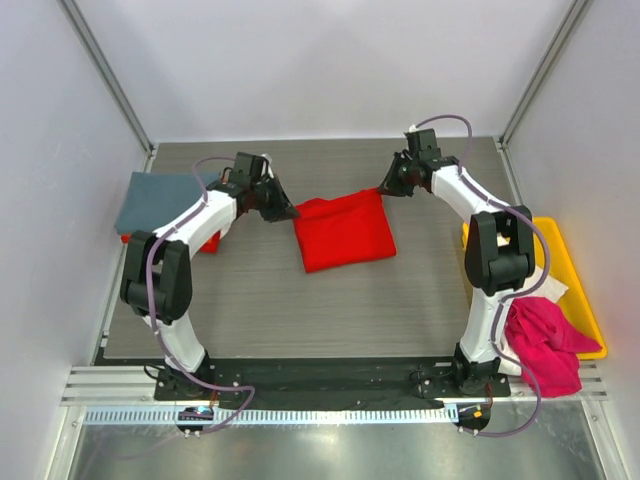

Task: Fold and stack the t-shirts

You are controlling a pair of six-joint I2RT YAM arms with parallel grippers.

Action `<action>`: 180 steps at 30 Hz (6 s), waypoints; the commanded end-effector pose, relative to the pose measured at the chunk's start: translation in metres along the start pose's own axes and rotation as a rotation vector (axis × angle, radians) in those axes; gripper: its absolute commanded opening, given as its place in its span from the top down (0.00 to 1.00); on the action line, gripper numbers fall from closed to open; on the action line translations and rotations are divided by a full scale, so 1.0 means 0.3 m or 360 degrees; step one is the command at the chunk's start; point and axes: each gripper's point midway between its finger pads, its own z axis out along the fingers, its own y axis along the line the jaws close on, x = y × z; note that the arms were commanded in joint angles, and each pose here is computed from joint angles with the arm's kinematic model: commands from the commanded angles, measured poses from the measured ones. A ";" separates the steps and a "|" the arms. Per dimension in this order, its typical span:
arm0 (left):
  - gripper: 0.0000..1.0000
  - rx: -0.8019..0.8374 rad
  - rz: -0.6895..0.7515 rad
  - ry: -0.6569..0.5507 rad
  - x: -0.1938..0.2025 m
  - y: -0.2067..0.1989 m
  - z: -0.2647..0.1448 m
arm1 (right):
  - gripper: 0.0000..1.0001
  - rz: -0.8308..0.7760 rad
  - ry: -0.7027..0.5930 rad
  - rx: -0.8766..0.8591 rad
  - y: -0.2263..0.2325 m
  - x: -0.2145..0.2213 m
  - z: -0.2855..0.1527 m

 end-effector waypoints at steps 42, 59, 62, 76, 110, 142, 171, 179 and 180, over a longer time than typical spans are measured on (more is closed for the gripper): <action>0.32 0.0121 -0.0085 -0.0077 -0.123 0.180 0.275 | 0.39 0.0039 -0.0080 -0.0502 -0.055 -0.056 0.246; 0.43 0.0093 -0.0090 -0.0068 -0.132 0.192 0.302 | 0.40 0.0046 -0.0025 -0.0573 -0.052 -0.020 0.282; 0.49 0.0086 -0.0101 -0.0063 -0.136 0.198 0.313 | 0.41 0.0063 0.0000 -0.0579 -0.055 -0.004 0.295; 0.48 0.0053 -0.0058 -0.0021 -0.258 0.171 0.438 | 0.52 0.0244 -0.0072 -0.0639 -0.034 -0.029 0.314; 0.49 -0.1874 0.0673 0.0049 -0.204 0.714 -0.042 | 0.48 0.0306 -0.0207 -0.0524 -0.098 0.039 0.207; 1.00 -0.1703 0.0542 0.0197 -0.214 0.706 -0.034 | 0.48 0.0283 -0.0220 -0.0514 -0.091 0.037 0.170; 0.57 -0.1689 0.0576 0.0214 -0.194 0.632 0.023 | 0.45 0.0291 -0.0198 -0.0520 -0.094 0.054 0.175; 0.44 -0.1764 0.0480 0.0308 -0.212 0.747 0.013 | 0.46 0.0291 -0.0198 -0.0530 -0.089 0.052 0.172; 0.44 -0.1761 0.0466 0.0309 -0.218 0.751 0.015 | 0.45 0.0290 -0.0200 -0.0529 -0.091 0.050 0.172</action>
